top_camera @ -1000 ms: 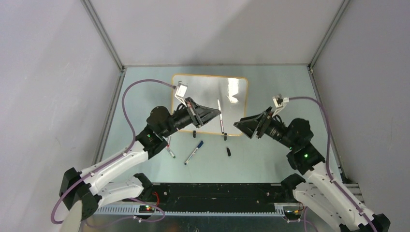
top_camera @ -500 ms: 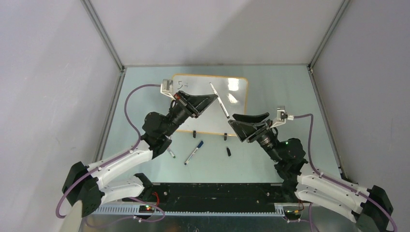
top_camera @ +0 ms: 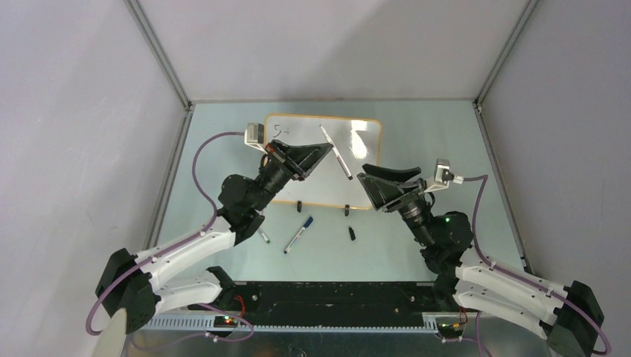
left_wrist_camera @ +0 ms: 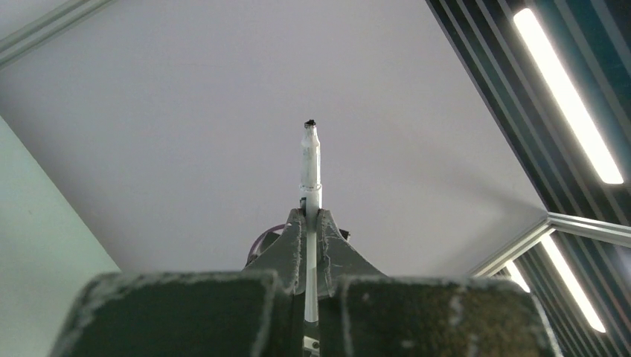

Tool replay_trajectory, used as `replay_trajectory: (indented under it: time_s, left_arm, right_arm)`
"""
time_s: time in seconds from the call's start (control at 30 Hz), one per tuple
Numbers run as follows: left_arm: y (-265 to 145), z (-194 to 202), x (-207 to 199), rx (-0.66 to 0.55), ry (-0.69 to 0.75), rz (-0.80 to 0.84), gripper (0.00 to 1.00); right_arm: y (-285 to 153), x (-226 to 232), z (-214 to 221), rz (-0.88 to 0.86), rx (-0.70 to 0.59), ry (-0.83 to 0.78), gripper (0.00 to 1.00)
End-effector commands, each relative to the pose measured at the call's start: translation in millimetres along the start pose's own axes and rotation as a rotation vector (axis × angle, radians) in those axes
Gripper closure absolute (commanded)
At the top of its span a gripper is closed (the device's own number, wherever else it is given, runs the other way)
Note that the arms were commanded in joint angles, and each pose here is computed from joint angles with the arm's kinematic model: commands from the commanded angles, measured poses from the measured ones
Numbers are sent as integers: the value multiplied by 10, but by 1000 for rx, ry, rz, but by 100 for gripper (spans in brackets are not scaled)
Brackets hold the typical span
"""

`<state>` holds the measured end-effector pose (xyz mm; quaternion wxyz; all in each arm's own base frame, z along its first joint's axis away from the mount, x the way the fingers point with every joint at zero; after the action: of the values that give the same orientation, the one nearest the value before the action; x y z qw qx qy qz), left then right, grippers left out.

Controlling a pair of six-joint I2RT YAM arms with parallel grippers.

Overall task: Write a sentence on the whiteboard
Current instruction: Pass from the left arm to the right

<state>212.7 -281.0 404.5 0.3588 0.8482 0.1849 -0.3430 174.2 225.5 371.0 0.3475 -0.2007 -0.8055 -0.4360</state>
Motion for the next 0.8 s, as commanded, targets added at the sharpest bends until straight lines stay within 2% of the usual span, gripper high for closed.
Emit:
replay_trajectory:
  time_s: [0.0, 0.3, 0.6, 0.77]
  left_arm:
    - [21, -84, -192, -40, -27, 55, 100]
    - [30, -35, -287, -47, -63, 56, 100]
    - [4, -26, -272, -75, -104, 44, 100]
    - [-4, 33, -211, -65, -105, 13, 100]
  right_arm:
    - [187, 247, -139, -45, -40, -11, 33]
    - [423, 259, 36, -31, 20, -7, 35]
    - [487, 259, 68, -11, 7, -23, 37]
    - [496, 276, 50, -10, -12, -30, 50]
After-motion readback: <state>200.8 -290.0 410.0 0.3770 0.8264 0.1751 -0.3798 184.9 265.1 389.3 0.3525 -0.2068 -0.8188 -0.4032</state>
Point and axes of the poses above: each gripper's point midway between its finger pads, its own y axis out along the fingers, its own x axis along the line the jaws close on, z = x × y, the point moved 2 cm from there along -y, back along the fingers, and after that the axes turned 15 degrees about y, right-handed, at the moved point
